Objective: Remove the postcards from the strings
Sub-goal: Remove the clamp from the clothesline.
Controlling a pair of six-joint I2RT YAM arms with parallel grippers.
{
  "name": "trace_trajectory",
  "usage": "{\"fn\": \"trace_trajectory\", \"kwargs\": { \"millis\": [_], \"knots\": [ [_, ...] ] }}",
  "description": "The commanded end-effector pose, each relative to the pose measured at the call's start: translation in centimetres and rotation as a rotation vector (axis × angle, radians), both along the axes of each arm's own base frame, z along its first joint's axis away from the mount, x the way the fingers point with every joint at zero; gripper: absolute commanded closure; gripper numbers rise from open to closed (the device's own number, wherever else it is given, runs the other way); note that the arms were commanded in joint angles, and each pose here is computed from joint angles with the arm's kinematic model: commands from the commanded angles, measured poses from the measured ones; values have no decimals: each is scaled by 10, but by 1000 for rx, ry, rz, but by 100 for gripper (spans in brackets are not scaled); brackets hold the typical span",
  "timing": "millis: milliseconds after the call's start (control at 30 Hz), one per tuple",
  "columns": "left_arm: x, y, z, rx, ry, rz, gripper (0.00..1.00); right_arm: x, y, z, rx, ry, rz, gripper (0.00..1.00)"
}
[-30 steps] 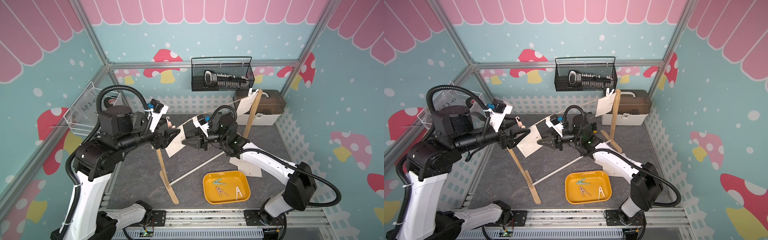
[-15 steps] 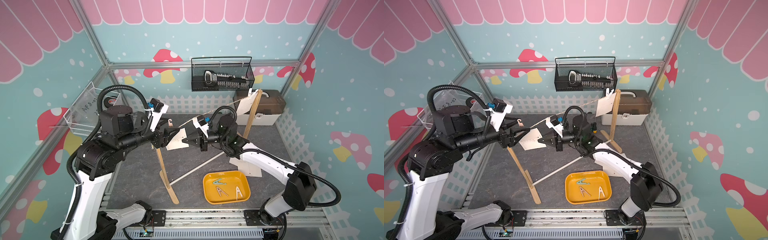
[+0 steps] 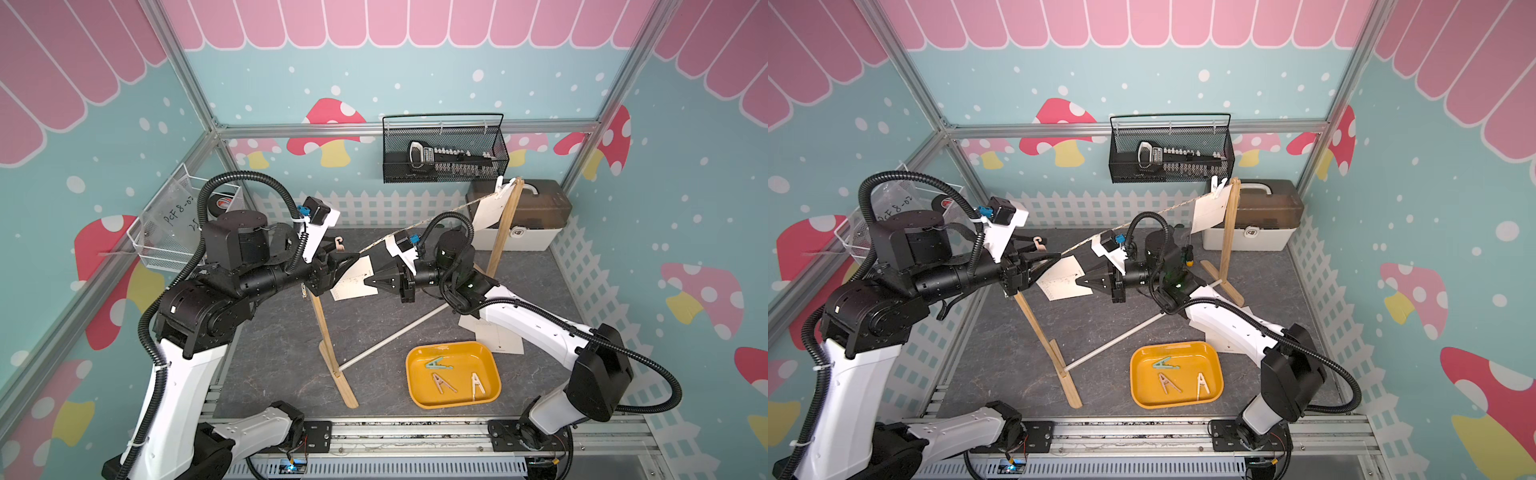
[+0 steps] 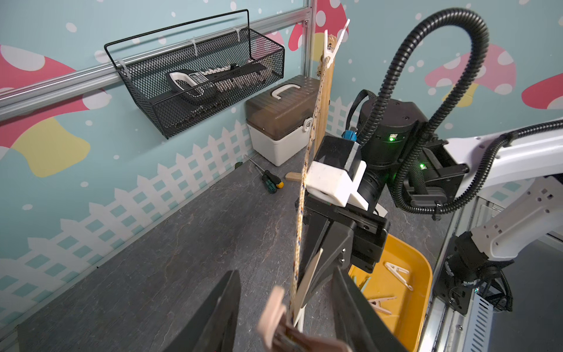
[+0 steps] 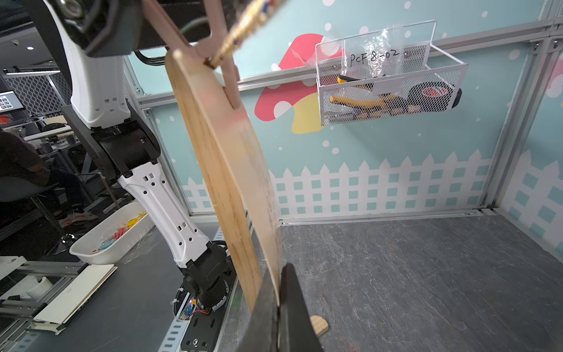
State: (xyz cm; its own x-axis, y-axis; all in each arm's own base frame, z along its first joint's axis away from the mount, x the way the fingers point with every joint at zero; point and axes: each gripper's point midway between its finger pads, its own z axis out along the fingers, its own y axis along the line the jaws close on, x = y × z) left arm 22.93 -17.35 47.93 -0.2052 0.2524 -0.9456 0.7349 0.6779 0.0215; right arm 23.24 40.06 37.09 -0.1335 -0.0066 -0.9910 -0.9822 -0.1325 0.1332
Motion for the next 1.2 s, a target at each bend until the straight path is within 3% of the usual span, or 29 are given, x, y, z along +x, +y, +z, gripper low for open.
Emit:
{"fn": "trace_trajectory", "kwargs": {
  "millis": [0,567,833,1167],
  "knots": [
    [-3,-3,-6,10,11,-32,52,-5,-2,7,20,-28,6,100],
    [-3,-3,-4,0,-22,-34,75,-1,1,6,16,-15,-2,100],
    [4,-3,1,-19,-53,-14,76,-1,-2,-3,-13,-6,-24,100],
    [15,5,20,-63,-178,58,77,-2,-10,-37,-80,63,-75,100]
  ]
}}
